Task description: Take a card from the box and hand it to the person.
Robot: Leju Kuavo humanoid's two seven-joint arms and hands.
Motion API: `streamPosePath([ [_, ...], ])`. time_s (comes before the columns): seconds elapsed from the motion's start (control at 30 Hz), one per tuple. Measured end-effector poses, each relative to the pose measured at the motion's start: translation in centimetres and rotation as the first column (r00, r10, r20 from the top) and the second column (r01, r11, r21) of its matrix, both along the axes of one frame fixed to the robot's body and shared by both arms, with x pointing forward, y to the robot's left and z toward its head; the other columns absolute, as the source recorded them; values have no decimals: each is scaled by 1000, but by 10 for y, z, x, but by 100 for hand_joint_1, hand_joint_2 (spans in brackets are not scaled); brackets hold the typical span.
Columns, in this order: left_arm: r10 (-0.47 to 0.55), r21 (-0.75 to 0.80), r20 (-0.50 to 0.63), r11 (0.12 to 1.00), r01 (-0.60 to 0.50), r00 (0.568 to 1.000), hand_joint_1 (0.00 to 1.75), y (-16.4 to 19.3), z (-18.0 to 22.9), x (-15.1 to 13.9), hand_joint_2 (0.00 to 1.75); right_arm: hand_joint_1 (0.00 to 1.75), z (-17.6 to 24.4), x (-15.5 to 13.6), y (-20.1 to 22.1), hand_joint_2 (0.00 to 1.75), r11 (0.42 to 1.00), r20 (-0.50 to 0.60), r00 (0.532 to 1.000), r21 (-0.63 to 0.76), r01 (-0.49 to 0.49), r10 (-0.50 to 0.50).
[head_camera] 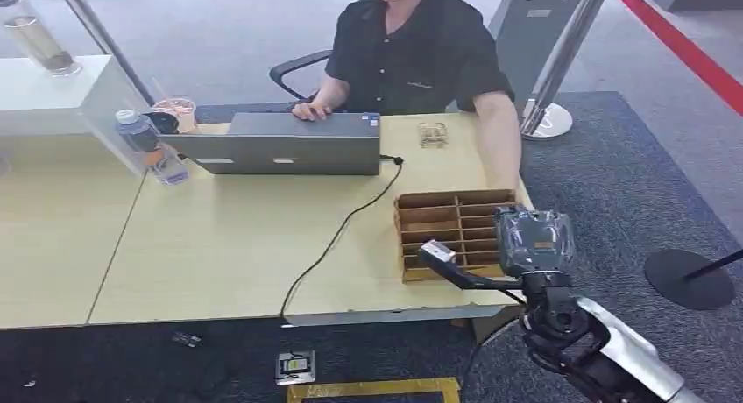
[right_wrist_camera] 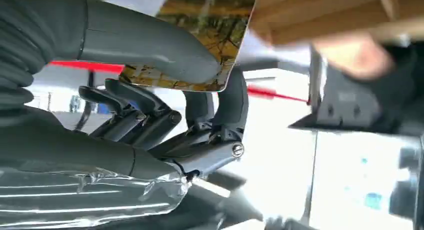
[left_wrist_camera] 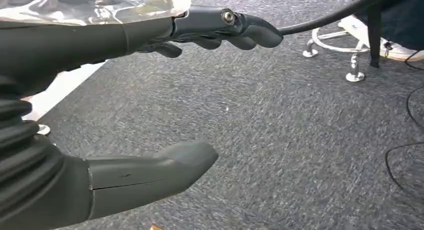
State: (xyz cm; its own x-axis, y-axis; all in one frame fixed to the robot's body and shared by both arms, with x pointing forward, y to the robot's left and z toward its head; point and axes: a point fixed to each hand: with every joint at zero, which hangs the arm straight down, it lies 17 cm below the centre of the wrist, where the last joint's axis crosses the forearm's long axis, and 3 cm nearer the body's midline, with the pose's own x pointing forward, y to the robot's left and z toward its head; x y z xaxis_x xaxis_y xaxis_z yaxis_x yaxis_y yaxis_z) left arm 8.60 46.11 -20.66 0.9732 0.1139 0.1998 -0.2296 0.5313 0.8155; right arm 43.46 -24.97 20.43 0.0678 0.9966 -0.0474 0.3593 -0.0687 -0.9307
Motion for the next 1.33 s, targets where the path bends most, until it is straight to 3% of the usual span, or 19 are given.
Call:
streamPosePath([
  [0.2, -7, -3, 1, 1000, 7, 1000, 0, -3, -1, 1, 175, 175, 63, -18, 13, 175, 997, 229, 971, 25, -71, 63],
  [0.43, -33, -5, 7, 999, 33, 999, 0, -8, -1, 5, 175, 175, 94, -10, 18, 175, 990, 307, 945, 45, -132, 112],
  [0.7, -71, -5, 18, 997, 71, 997, 0, -13, -1, 15, 175, 175, 113, 38, 9, 175, 990, 361, 925, 24, -136, 118],
  [1.03, -87, -10, 28, 996, 88, 996, 0, -19, -1, 18, 175, 175, 91, 110, -6, 175, 997, 261, 963, -50, -62, 73],
  [1.07, -87, -12, 28, 996, 87, 996, 0, -20, -2, 18, 175, 169, 87, 115, -6, 175, 997, 247, 967, -53, -56, 67],
  [1.13, -89, -13, 29, 996, 89, 996, 0, -21, -2, 18, 175, 0, 77, 124, -6, 175, 997, 218, 974, -61, -42, 55],
  [1.33, -92, -11, 33, 996, 92, 995, 0, -20, -2, 19, 175, 0, 49, 136, -12, 175, 996, 148, 989, -94, -6, 20],
])
